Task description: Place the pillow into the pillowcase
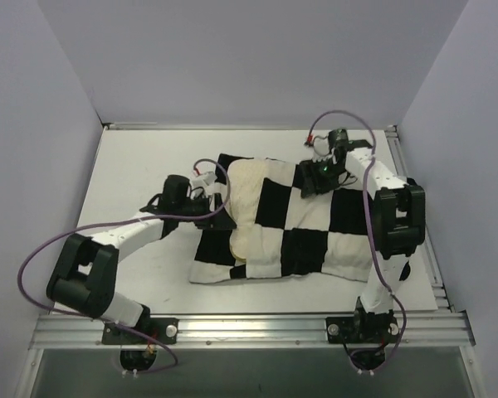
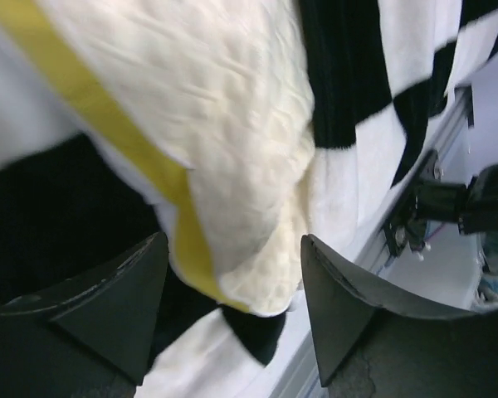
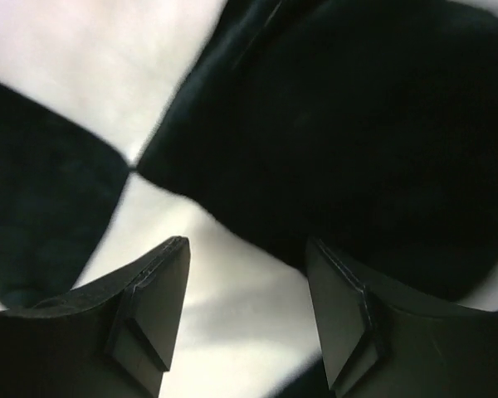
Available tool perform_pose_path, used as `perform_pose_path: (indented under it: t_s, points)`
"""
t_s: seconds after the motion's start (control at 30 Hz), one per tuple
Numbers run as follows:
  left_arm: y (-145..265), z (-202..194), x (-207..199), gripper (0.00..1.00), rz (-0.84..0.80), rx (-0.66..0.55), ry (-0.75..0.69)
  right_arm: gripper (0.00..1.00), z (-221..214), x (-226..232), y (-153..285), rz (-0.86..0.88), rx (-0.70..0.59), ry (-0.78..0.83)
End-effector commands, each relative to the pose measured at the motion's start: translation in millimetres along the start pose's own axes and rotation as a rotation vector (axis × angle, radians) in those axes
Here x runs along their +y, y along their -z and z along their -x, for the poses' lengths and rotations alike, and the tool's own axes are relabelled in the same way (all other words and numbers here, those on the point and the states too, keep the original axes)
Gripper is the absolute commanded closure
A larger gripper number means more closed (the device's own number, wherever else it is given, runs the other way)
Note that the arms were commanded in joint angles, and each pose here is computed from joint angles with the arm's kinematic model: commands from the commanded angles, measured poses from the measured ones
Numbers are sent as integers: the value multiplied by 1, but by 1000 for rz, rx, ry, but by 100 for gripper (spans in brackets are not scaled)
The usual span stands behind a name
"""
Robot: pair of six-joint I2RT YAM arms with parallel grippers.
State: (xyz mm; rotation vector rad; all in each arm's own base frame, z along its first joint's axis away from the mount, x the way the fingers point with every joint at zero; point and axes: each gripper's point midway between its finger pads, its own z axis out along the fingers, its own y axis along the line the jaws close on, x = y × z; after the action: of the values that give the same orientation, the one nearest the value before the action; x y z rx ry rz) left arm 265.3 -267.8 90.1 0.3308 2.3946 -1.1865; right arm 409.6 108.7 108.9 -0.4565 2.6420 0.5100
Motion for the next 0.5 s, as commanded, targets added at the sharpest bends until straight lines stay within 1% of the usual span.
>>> perform_pose_path:
  t_s: [0.0, 0.03, 0.07, 0.1, 0.13, 0.2, 0.23, 0.27, 0.3, 0.37, 0.4, 0.43, 0.47]
  points:
    - [49, 57, 7, 27, 8, -132, -96, 42, -84, 18, -36, 63, 269, 98]
    - [58, 71, 21, 26, 56, -156, -86, 41, -98, 32, -41, 96, 299, 143]
    - [60, 82, 27, 25, 77, -172, -118, 41, -122, 40, -43, 131, 340, 175]
    - [63, 109, 26, 25, 111, -218, -164, 41, -130, 48, -43, 152, 355, 206]
    - [54, 109, 39, 24, 138, -187, -150, 41, -139, 52, -44, 163, 372, 223]
    - [43, 123, 44, 22, 132, -188, -146, 40, -147, 65, -41, 203, 387, 265]
    - [30, 128, 51, 15, 123, -167, -119, 40, -144, 69, -39, 213, 379, 274]
    - [21, 130, 50, 13, 102, -155, -88, 39, -145, 73, -32, 224, 393, 271]
    - [13, 129, 49, 10, 82, -136, -72, 39, -123, 80, -25, 241, 349, 275]
    - [-4, 127, 48, 9, 33, -111, -36, 38, -106, 84, -8, 259, 335, 227]
    - [-11, 123, 44, 9, 10, -95, -26, 37, -77, 92, 4, 280, 262, 194]
    - [-20, 120, 46, 11, -14, -89, -14, 36, -60, 95, 12, 288, 217, 167]
    - [-24, 114, 42, 17, -43, -63, 1, 35, -42, 96, 18, 285, 176, 136]
